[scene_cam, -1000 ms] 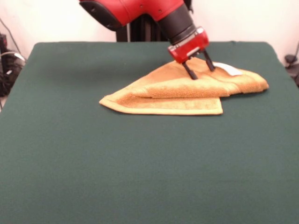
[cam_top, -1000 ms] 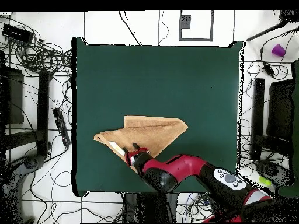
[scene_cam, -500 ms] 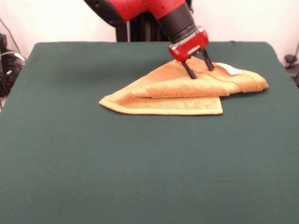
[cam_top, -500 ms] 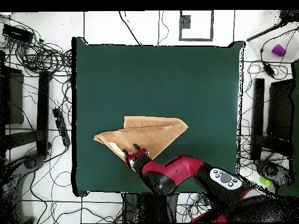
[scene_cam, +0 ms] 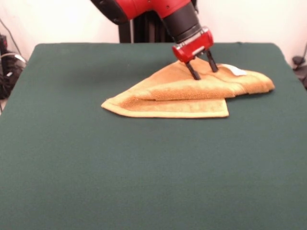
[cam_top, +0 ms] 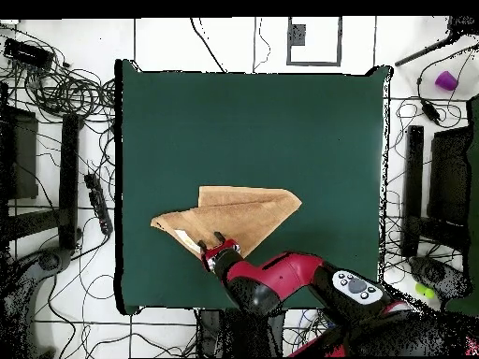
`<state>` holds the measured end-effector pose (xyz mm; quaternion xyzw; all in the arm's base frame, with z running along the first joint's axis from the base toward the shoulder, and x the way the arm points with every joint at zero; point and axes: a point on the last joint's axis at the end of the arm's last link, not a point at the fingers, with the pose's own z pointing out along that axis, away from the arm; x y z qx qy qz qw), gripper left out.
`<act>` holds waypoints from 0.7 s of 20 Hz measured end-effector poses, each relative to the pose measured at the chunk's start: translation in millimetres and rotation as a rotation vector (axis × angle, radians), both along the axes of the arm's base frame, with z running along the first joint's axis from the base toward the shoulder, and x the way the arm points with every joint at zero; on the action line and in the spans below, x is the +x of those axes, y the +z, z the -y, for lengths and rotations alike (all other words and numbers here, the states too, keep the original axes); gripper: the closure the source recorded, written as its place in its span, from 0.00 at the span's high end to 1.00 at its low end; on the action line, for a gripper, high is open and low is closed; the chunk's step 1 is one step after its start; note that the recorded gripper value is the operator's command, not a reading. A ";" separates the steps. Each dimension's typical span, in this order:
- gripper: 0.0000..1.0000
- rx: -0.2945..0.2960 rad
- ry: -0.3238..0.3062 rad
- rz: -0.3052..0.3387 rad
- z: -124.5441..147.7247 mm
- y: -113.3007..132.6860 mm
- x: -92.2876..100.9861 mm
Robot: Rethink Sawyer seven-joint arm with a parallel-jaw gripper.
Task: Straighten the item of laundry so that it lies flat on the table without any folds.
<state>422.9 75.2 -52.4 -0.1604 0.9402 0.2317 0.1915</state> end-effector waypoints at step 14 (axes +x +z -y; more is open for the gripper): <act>1.00 -0.045 0.048 -0.030 68.2 2.7 -32.9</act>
